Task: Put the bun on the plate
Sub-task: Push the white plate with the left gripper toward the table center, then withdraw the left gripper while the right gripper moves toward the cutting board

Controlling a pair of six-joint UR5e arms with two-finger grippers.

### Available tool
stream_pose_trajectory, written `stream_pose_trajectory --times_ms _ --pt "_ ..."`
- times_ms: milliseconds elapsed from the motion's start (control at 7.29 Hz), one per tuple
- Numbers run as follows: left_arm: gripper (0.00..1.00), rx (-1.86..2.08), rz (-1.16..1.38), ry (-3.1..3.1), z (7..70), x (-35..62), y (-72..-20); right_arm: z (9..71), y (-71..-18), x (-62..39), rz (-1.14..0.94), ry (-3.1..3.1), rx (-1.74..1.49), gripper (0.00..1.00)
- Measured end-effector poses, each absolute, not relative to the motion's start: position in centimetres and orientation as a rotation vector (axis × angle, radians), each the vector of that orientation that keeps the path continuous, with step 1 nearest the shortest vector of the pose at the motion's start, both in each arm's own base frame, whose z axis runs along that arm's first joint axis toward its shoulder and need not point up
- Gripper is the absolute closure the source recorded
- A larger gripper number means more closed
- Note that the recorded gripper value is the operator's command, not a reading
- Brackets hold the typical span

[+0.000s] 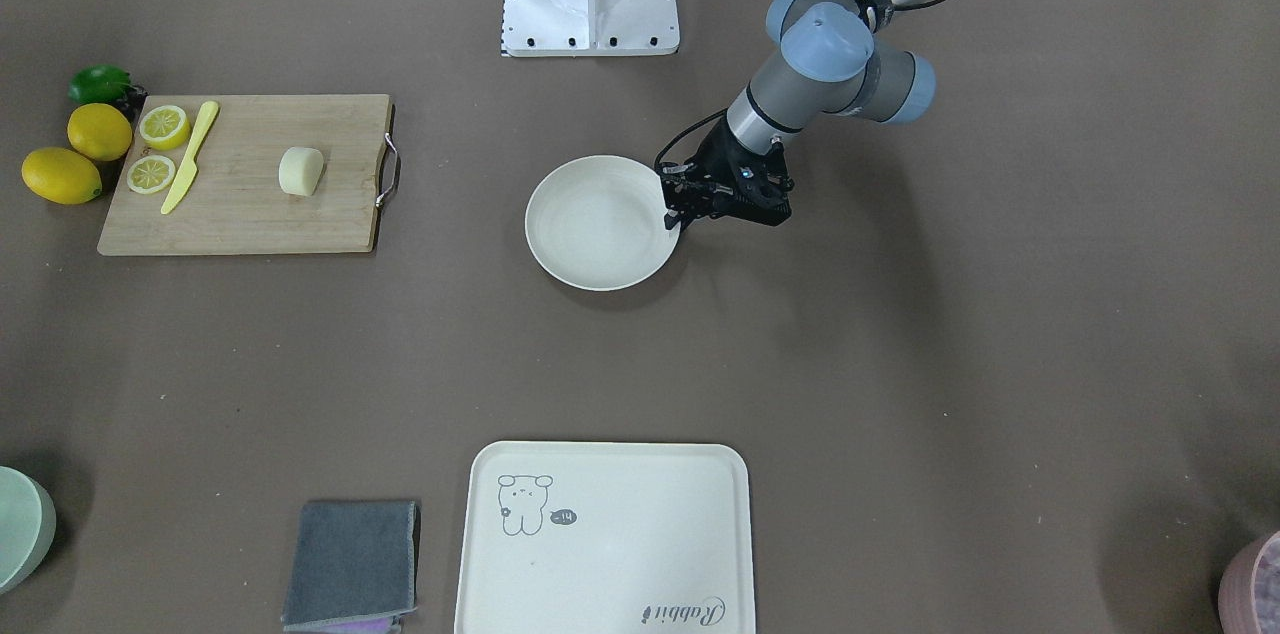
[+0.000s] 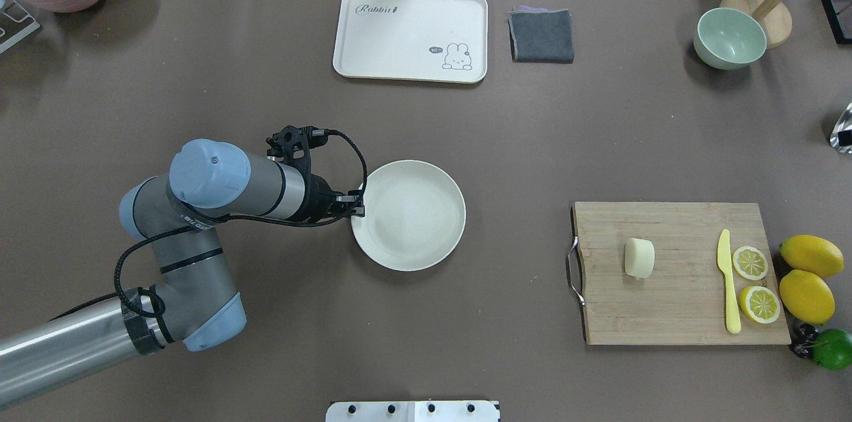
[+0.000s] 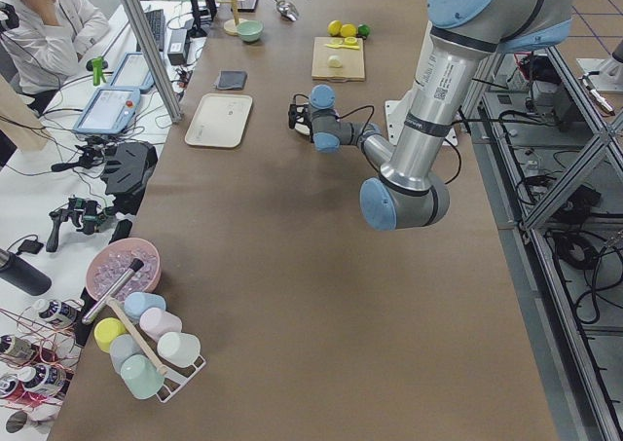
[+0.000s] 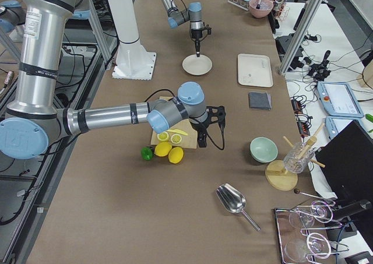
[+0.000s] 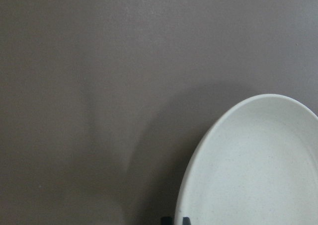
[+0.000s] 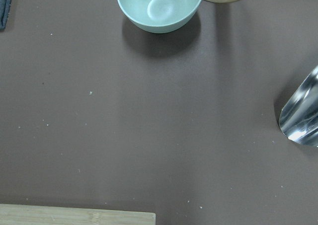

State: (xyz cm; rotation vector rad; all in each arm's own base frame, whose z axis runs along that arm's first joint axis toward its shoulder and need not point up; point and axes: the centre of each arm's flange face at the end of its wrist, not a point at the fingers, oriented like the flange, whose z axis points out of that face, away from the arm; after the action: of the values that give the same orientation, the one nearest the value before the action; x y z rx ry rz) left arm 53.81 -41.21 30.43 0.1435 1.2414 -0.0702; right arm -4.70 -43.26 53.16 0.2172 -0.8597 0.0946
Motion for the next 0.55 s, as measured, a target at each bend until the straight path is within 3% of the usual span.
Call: stream_pose_trajectory --times_ms 549 --pt "0.02 0.142 -0.089 1.177 33.1 47.8 -44.9 50.5 -42.9 -8.3 0.124 -0.894 0.171 0.00"
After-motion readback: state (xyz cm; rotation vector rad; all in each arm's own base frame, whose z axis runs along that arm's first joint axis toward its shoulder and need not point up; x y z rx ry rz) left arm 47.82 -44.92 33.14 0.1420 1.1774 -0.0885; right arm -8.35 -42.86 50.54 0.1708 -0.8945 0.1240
